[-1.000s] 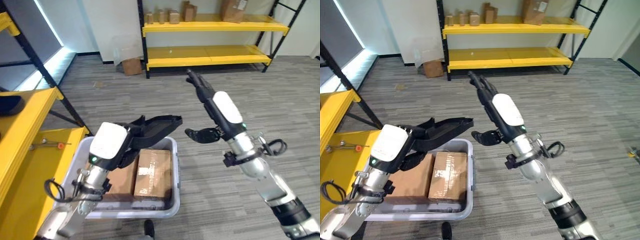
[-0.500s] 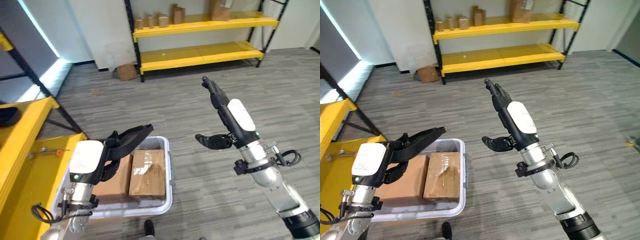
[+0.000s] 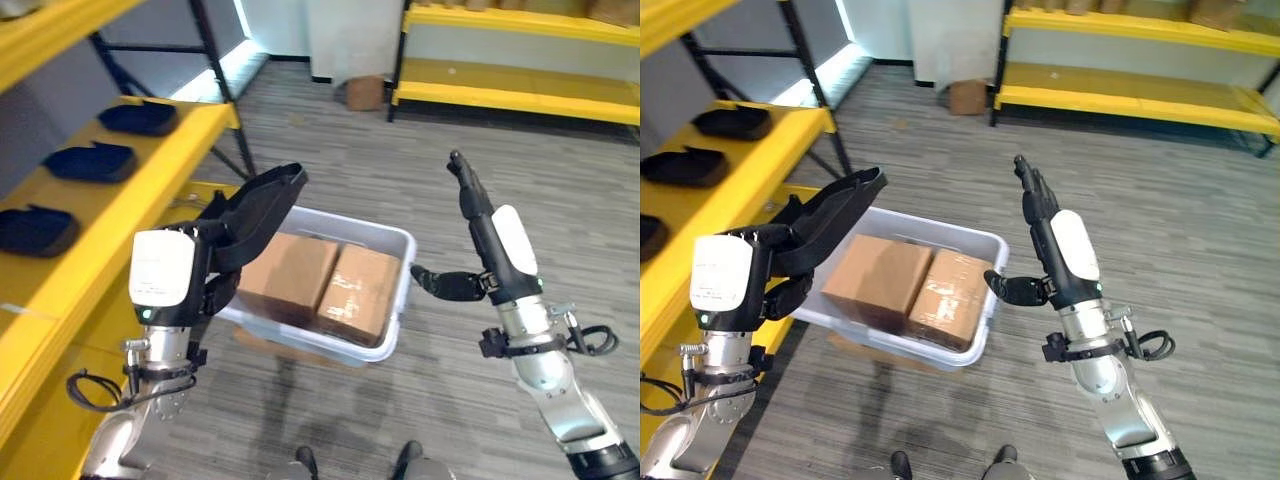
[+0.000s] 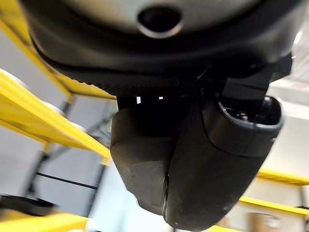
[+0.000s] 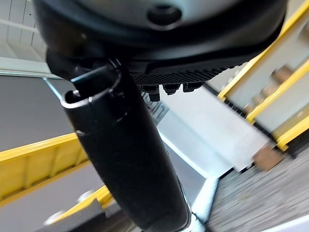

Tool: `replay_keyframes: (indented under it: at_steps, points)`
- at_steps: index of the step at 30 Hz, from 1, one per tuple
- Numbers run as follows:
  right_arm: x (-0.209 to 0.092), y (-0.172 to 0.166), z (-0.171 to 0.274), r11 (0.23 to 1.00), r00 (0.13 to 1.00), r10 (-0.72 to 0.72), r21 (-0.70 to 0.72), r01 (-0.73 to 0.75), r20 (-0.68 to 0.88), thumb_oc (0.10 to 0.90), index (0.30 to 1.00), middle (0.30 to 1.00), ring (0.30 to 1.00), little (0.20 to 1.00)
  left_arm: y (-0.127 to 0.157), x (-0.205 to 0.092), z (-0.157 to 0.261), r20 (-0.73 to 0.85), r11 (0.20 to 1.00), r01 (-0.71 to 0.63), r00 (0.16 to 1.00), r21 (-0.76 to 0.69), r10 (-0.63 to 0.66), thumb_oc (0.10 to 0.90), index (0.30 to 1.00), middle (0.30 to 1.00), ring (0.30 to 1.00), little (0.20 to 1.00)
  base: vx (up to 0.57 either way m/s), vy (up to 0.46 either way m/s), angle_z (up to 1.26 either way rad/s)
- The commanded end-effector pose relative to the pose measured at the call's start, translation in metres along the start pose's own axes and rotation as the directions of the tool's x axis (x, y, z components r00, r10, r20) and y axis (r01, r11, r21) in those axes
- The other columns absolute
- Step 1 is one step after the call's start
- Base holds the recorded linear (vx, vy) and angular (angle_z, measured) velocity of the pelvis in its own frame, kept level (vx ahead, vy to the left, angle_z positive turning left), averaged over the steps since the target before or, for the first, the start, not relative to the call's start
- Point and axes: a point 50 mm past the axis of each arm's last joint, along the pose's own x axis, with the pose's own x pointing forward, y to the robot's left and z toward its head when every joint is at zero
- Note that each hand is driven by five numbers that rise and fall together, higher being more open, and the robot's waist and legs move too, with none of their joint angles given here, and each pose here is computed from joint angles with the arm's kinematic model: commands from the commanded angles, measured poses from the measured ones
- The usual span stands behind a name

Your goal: Move parts from the plastic box to the shelf.

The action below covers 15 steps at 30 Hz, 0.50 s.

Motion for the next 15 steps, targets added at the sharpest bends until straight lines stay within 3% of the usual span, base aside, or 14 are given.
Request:
replay_keyframes:
  at_steps: [1, 7, 15]
  points:
    - [0.022, -0.020, 0.036, 0.991, 0.965, -0.136, 0.049, 0.128, 0.225, 0.900, 1.000, 1.000, 1.000, 1.000, 0.050, 0.026, 0.015, 0.142, 0.943, -0.332, 0.935, 0.016, 0.326, 0.400, 0.300, 0.300, 0.300, 0.300, -0.03, 0.200, 0.49]
    - [0.012, -0.012, 0.027, 0.992, 0.979, -0.123, 0.018, 0.122, 0.159, 0.900, 1.000, 1.000, 1.000, 1.000, 0.057, 0.024, 0.009, 0.133, 0.924, -0.377, 0.921, 0.066, 0.366, 0.400, 0.300, 0.300, 0.300, 0.300, -0.05, 0.299, 0.50]
    - [0.004, -0.012, 0.022, 0.994, 0.986, -0.105, 0.012, 0.105, 0.127, 0.900, 1.000, 1.000, 1.000, 1.000, 0.046, 0.033, 0.008, 0.126, 0.942, -0.329, 0.940, 0.072, 0.318, 0.400, 0.300, 0.300, 0.300, 0.300, -0.04, 0.142, 0.50]
